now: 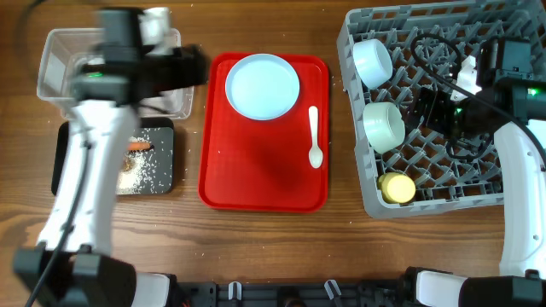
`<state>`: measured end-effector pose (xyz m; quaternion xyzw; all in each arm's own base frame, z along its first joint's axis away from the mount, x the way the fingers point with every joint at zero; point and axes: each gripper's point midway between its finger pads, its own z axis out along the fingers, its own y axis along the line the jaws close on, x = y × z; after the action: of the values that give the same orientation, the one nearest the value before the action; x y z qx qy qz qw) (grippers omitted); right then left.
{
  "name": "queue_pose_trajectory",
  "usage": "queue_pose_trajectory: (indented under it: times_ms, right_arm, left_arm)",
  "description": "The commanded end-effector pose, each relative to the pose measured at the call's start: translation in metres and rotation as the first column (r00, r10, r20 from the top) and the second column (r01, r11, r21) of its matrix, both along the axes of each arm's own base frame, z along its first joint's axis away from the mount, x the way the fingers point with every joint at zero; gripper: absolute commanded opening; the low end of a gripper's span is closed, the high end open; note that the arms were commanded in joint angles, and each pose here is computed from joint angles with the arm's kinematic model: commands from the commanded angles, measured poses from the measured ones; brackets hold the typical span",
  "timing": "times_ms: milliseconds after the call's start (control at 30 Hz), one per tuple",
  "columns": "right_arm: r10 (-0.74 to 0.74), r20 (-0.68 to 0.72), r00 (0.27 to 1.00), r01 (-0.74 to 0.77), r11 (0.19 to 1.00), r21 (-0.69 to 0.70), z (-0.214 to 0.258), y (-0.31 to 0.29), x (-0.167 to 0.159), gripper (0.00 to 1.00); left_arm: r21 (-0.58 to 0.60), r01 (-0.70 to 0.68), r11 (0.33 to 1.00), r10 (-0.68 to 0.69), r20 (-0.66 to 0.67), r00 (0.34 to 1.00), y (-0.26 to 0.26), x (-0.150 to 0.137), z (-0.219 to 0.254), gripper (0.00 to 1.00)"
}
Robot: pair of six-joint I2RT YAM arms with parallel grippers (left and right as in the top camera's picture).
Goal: Sort waste into correct bins and load items into the dishwasher rack
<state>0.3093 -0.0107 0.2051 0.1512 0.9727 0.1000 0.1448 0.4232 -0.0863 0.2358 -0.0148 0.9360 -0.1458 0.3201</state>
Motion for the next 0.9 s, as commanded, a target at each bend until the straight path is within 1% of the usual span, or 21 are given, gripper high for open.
queue_pose_trajectory:
  times_ms: [0,33,67,133,200,233,333,367,400,433,500,600,667,700,767,833,867]
  right_arm:
    - [0.062,0.098,0.993,-0.072,0.993,0.095,0.018,0.024,0.013,0.96]
    - [0.101,0.162,0.982,-0.124,0.982,0.140,0.027,0.042,0.024,0.90]
    - [0.107,0.237,0.966,-0.147,0.977,0.157,0.037,0.062,0.041,0.88]
    - [0.098,0.329,0.939,-0.153,0.978,0.145,0.049,0.091,0.066,0.88]
    - [0.073,0.408,0.910,-0.143,0.979,0.145,0.053,0.132,0.095,0.88]
    - [0.053,0.428,0.902,-0.132,0.979,0.157,0.046,0.155,0.110,0.86]
    - [-0.001,0.407,0.913,-0.079,0.981,0.179,0.001,0.191,0.146,0.82]
    - [-0.029,0.373,0.927,-0.047,0.980,0.193,-0.026,0.197,0.159,0.81]
    - [-0.047,0.345,0.937,-0.026,0.979,0.202,-0.044,0.199,0.165,0.80]
    - [-0.056,0.301,0.952,-0.012,0.975,0.221,-0.075,0.205,0.173,0.76]
    - [-0.087,0.233,0.969,0.024,0.966,0.259,-0.113,0.214,0.179,0.69]
    - [-0.112,0.124,0.986,0.071,0.953,0.294,-0.154,0.223,0.173,0.63]
    - [-0.110,0.063,0.992,0.086,0.950,0.301,-0.178,0.228,0.167,0.61]
    - [-0.121,0.039,0.992,0.103,0.944,0.315,-0.183,0.230,0.165,0.57]
    - [-0.111,0.031,0.993,0.096,0.945,0.312,-0.186,0.235,0.161,0.42]
    - [-0.105,0.010,0.994,0.097,0.948,0.304,-0.195,0.244,0.154,0.41]
    - [-0.100,0.001,0.995,0.095,0.948,0.303,-0.198,0.248,0.151,0.39]
  left_arm:
    - [0.179,0.088,0.980,-0.085,-0.024,0.996,-0.042,0.006,-0.033,0.93]
    - [0.183,0.111,0.977,-0.104,-0.044,0.994,-0.053,0.003,-0.040,0.93]
    - [0.167,0.092,0.982,-0.083,-0.060,0.995,-0.055,0.000,-0.043,0.93]
    - [0.141,0.042,0.989,-0.032,-0.074,0.997,-0.050,0.000,-0.044,0.93]
    - [0.093,-0.063,0.994,0.073,-0.103,0.992,-0.037,0.002,-0.046,0.93]
    - [0.077,-0.114,0.990,0.123,-0.120,0.985,-0.028,0.002,-0.047,0.93]
    - [0.056,-0.211,0.976,0.217,-0.154,0.964,-0.006,0.002,-0.050,0.94]
    - [0.053,-0.234,0.971,0.240,-0.163,0.957,0.001,0.002,-0.051,0.94]
    - [0.052,-0.251,0.967,0.256,-0.168,0.952,0.006,0.002,-0.052,0.94]
    - [0.051,-0.282,0.958,0.287,-0.180,0.941,0.016,0.002,-0.053,0.94]
    - [0.056,-0.314,0.948,0.319,-0.190,0.929,0.031,0.002,-0.054,0.94]
    - [0.064,-0.353,0.934,0.358,-0.207,0.911,0.049,0.000,-0.056,0.97]
    - [0.066,-0.363,0.929,0.369,-0.210,0.906,0.054,-0.001,-0.057,0.98]
    - [0.067,-0.364,0.929,0.370,-0.210,0.905,0.055,-0.001,-0.057,0.98]
    - [0.067,-0.364,0.929,0.370,-0.210,0.905,0.055,-0.001,-0.057,1.00]
    - [0.067,-0.364,0.929,0.369,-0.211,0.905,0.055,-0.001,-0.057,1.00]
    - [0.067,-0.364,0.929,0.369,-0.211,0.905,0.055,-0.001,-0.057,1.00]
